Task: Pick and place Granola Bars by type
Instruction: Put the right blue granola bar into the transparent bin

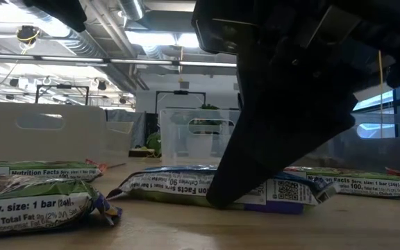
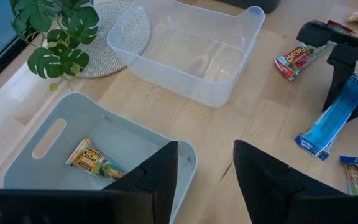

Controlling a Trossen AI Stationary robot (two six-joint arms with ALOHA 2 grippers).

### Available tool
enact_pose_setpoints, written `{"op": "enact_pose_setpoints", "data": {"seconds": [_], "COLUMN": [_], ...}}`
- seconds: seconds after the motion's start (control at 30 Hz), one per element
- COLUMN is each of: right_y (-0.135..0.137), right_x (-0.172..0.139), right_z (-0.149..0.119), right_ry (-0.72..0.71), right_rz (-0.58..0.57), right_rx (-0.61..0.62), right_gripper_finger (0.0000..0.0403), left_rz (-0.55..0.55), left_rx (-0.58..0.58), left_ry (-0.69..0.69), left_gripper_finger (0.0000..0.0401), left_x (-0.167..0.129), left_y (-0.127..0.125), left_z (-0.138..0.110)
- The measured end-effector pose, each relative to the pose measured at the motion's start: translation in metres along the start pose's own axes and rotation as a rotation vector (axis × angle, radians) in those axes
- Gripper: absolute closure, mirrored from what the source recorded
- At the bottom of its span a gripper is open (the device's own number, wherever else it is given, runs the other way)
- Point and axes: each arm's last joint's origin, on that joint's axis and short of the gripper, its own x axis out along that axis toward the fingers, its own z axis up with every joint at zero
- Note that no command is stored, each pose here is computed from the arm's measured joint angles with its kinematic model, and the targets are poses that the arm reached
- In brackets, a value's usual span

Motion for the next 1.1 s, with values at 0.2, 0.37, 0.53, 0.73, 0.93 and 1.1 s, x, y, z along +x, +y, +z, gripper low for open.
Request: {"op": "enact_pose_setpoints", "data": {"seconds": [0.2,0.37,0.53,0.73,0.93,1.1], "right_y": [-0.001,-0.01,-0.031,-0.069,-0.117,-0.147], "right_x": [-0.008,-0.037,-0.073,-0.109,-0.103,-0.073], "right_z": [0.002,0.011,0.04,0.074,0.091,0.094], "right_ry": [0.029,0.062,-0.011,-0.165,-0.165,-0.099], "right_rz": [0.023,0.011,0.004,-0.082,-0.208,-0.272], "right_rx": [-0.002,-0.003,0.147,0.323,0.538,0.619], "right_gripper_finger": [0.0284,0.0284,0.0284,0.0284,0.0284,0.0284], "left_rz": [0.0,-0.001,-0.005,-0.018,-0.021,-0.026], "left_rx": [0.0,-0.001,-0.006,-0.009,-0.016,-0.023], "left_ry": [0.0,0.0,-0.001,0.017,0.009,0.005], "left_gripper_finger": [0.0253,0.0251,0.0253,0.0252,0.0252,0.0253], "left_x": [0.0,0.0,0.0,0.0,0.0,0.0], "left_y": [0.0,0.0,-0.001,-0.001,-0.002,-0.003], "left_z": [0.0,0.0,0.0,0.0,0.0,0.001]}}
